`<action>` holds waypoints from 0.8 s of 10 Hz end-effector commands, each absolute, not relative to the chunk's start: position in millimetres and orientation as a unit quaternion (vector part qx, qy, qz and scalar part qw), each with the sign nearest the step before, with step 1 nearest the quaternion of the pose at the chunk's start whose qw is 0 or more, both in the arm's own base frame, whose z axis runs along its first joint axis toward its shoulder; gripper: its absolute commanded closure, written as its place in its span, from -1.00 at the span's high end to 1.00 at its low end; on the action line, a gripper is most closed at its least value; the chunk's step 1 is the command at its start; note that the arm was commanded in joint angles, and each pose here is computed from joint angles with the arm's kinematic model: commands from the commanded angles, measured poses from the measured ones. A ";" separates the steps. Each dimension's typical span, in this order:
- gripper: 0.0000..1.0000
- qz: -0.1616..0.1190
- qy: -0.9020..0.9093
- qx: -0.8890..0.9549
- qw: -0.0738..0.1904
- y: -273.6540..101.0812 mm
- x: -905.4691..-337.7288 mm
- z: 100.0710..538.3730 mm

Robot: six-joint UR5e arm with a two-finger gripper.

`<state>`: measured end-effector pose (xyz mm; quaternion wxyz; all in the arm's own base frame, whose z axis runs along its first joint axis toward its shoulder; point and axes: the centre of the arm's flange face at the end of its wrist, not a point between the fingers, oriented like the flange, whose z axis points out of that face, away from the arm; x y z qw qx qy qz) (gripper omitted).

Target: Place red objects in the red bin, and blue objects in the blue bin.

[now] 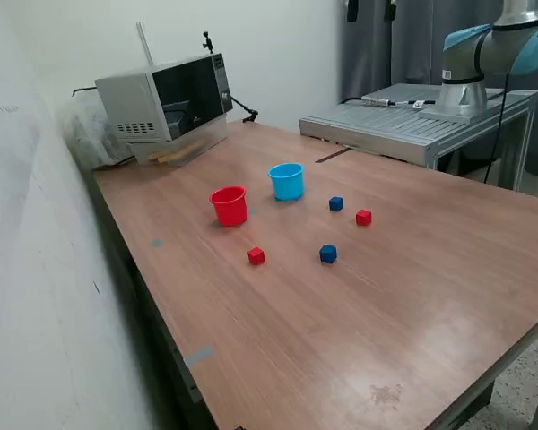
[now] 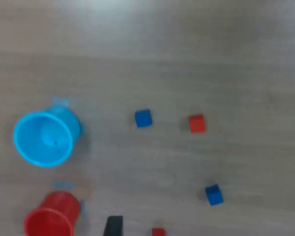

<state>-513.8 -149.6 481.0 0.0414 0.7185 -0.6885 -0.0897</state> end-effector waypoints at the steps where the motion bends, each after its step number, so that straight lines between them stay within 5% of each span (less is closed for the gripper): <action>1: 1.00 -0.077 -0.663 0.744 0.025 -142.8 -558.2 357.2; 3: 1.00 -0.049 -0.686 0.726 -0.003 -106.4 -574.3 272.8; 8: 1.00 -0.033 -0.674 0.738 -0.017 -95.0 -572.5 172.7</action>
